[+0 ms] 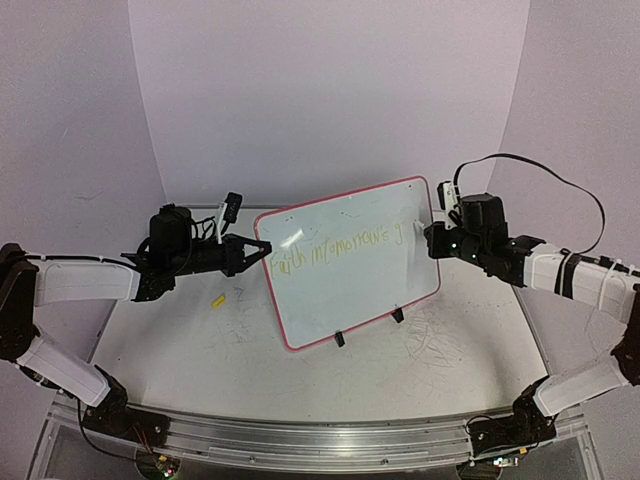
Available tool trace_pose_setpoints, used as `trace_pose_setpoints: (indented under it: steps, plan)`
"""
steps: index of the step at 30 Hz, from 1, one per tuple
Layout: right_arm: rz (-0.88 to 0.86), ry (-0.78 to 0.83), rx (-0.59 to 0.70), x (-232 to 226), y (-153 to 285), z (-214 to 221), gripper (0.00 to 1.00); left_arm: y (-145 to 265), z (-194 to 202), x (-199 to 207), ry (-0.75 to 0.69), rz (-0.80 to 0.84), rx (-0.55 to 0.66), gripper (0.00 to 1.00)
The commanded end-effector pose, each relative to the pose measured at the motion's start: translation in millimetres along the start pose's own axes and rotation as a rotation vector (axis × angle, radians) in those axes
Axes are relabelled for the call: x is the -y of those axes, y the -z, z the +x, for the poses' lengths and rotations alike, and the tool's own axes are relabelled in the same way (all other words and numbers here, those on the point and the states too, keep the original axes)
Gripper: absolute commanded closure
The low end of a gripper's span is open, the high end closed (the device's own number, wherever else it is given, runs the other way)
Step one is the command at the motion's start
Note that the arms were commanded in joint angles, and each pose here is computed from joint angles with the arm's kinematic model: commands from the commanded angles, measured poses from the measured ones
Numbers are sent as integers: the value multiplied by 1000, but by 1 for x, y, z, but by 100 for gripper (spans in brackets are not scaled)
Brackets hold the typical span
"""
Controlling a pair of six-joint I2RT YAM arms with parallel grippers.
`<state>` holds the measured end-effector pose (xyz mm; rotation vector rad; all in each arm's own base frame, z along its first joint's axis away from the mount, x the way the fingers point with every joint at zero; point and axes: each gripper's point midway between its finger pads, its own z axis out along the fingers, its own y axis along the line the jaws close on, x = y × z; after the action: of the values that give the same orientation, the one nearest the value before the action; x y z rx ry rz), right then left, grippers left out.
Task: Write a sentence on the whiteboard
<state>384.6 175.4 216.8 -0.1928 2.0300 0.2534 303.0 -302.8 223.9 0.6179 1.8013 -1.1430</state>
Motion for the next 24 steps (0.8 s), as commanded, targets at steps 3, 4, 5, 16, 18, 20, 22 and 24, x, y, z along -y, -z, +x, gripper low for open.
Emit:
trace_pose_setpoints:
  steps: [3,4,5,16,18,20,22,24]
  plan:
    - [-39,0,31,-10,-4,-13,100,-1,8,-7,-72,-41,-38,100]
    - [-43,-2,33,-11,-5,-13,100,-1,8,-8,-72,-41,-39,100]
    - [-45,-4,36,-11,-5,-14,100,-1,8,-8,-72,-42,-39,100]
    - [-48,-12,55,-14,-11,-21,100,-3,9,-8,-73,-40,-42,100]
    - [-49,-13,53,-14,-12,-21,100,-3,9,-8,-73,-38,-44,100]
    - [-48,-13,55,-14,-13,-22,100,-3,9,-9,-72,-40,-44,100]
    - [-42,-14,60,-13,-13,-23,100,-3,10,-9,-72,-41,-45,100]
    - [-33,-16,67,-11,-11,-25,100,-3,10,-9,-73,-41,-45,100]
